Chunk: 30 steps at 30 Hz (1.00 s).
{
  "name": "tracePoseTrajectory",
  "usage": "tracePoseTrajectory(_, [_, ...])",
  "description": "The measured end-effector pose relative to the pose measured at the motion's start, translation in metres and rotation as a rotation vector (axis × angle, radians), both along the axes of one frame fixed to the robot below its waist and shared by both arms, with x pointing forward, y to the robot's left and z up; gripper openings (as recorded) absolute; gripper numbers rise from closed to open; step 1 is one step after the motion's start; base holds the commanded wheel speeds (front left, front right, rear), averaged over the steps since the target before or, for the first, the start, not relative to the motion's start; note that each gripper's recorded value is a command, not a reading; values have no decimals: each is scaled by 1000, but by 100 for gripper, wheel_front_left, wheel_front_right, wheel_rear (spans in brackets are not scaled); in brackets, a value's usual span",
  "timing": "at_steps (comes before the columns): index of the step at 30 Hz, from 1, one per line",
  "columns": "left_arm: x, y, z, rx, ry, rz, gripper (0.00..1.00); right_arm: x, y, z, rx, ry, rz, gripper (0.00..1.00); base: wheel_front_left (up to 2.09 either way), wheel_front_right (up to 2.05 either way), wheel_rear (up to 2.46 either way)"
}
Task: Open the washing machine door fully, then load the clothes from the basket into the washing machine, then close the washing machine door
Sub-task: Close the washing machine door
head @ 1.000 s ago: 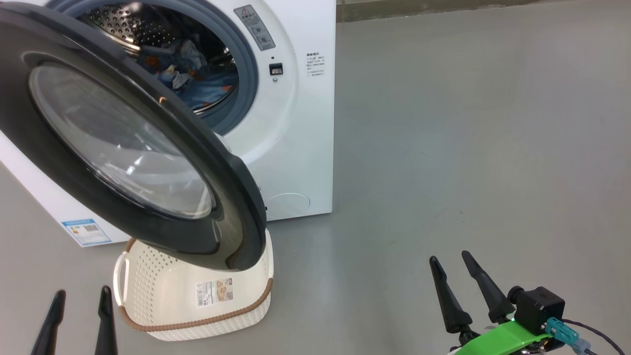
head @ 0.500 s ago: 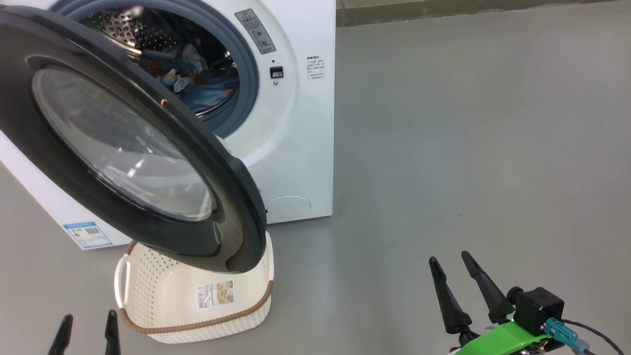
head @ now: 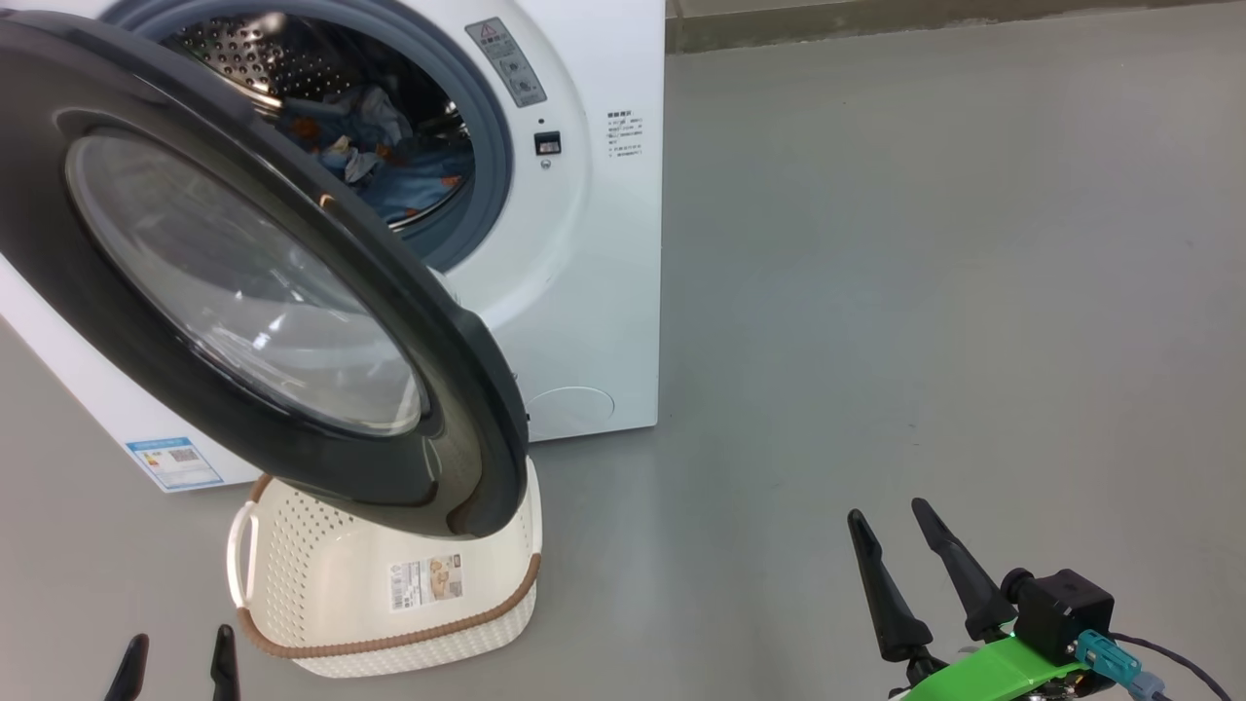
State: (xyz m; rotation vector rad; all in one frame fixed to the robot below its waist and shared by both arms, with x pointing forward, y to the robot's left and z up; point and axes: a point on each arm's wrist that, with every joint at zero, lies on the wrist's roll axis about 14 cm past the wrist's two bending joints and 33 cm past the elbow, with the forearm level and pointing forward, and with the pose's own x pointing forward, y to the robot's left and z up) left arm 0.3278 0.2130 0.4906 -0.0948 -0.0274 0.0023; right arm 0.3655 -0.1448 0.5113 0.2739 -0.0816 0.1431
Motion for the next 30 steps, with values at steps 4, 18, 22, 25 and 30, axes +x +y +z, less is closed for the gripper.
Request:
tracePoseTrajectory(4, [0, -1, 0, -1, 1, -2, 100, 0, 0, 0, 0, 0, 0, 100, 0, 0, 0])
tracePoseTrajectory(18, [0, 0, -1, -18, 1, 2, 100, 4, -14, 69, 38, -214, -42, 0, 0, 0, 0])
tracePoseTrajectory(22, [0, 1, -2, -24, 5, 7, 100, -6, -13, 128, 49, -408, -34, 0, 0, 0, 0])
tracePoseTrajectory(25, [0, 2, -3, -26, 8, 11, 100, -14, -6, 158, 48, -505, -10, 0, 0, 0, 0])
tracePoseTrajectory(30, [1, 4, 0, -35, -2, 18, 100, -26, 35, 188, 55, -613, 116, 0, 0, 0, 0])
